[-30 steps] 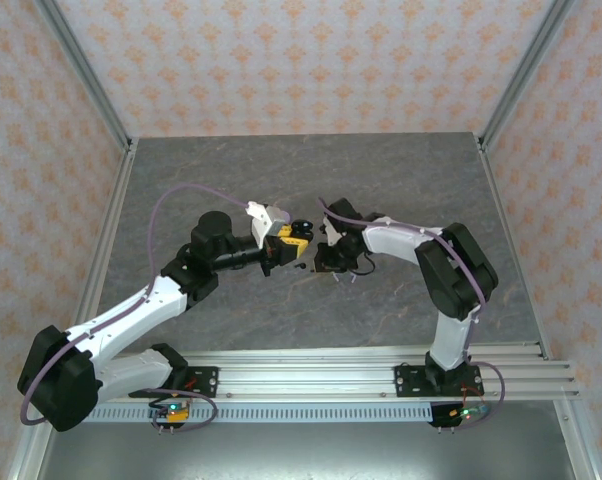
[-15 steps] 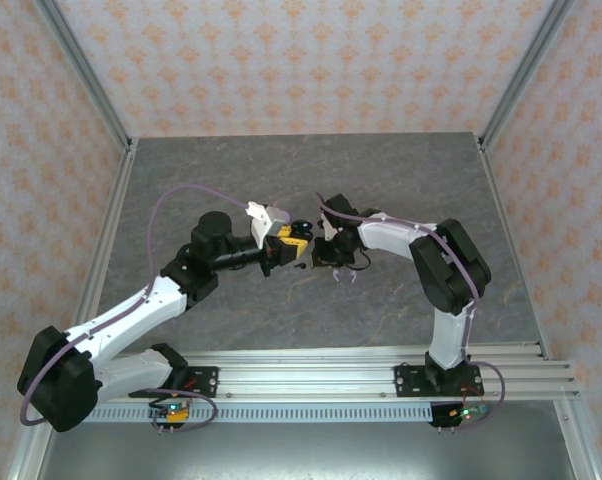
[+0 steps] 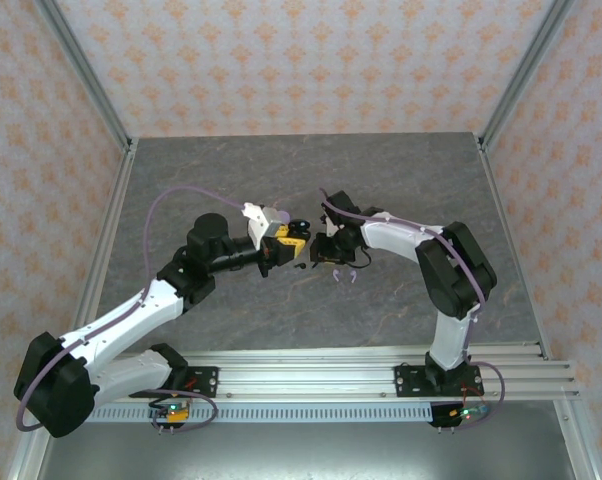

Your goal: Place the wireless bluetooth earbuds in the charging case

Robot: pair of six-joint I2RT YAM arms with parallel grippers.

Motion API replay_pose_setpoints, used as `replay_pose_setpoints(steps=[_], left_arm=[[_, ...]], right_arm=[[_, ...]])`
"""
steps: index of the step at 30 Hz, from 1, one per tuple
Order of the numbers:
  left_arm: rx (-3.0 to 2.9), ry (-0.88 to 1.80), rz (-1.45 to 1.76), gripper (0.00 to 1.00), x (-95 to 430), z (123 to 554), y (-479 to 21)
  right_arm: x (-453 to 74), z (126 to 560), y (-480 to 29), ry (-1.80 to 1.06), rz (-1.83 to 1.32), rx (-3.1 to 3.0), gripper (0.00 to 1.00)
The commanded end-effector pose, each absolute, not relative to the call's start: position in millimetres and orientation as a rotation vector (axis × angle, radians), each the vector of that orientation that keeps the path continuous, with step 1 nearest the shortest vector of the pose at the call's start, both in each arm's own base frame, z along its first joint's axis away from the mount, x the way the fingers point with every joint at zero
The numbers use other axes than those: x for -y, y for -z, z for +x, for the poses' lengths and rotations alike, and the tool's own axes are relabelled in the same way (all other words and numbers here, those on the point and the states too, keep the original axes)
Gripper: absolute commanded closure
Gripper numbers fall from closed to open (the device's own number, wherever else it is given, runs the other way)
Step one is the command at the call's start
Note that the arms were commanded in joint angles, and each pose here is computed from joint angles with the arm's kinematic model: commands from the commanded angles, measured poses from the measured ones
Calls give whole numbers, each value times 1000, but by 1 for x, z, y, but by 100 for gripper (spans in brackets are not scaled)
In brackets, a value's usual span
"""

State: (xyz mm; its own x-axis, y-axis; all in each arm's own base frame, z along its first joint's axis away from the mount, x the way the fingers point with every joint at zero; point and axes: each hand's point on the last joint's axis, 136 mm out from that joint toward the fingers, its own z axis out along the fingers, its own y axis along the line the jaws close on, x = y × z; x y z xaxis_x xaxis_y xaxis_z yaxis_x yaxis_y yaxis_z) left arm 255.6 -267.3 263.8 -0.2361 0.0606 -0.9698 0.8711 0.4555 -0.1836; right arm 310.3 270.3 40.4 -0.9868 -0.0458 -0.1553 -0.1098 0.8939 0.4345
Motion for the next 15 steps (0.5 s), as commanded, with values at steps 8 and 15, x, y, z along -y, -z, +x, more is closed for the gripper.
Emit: replay_pose_setpoints(steps=[8, 15], left_arm=[[-1604, 918, 831, 89, 264, 252, -270], [-1601, 912, 835, 89, 263, 251, -270]], right_arm=[[-274, 320, -42, -516, -63, -2925, 61], [-273, 318, -34, -459, -68, -2961, 61]])
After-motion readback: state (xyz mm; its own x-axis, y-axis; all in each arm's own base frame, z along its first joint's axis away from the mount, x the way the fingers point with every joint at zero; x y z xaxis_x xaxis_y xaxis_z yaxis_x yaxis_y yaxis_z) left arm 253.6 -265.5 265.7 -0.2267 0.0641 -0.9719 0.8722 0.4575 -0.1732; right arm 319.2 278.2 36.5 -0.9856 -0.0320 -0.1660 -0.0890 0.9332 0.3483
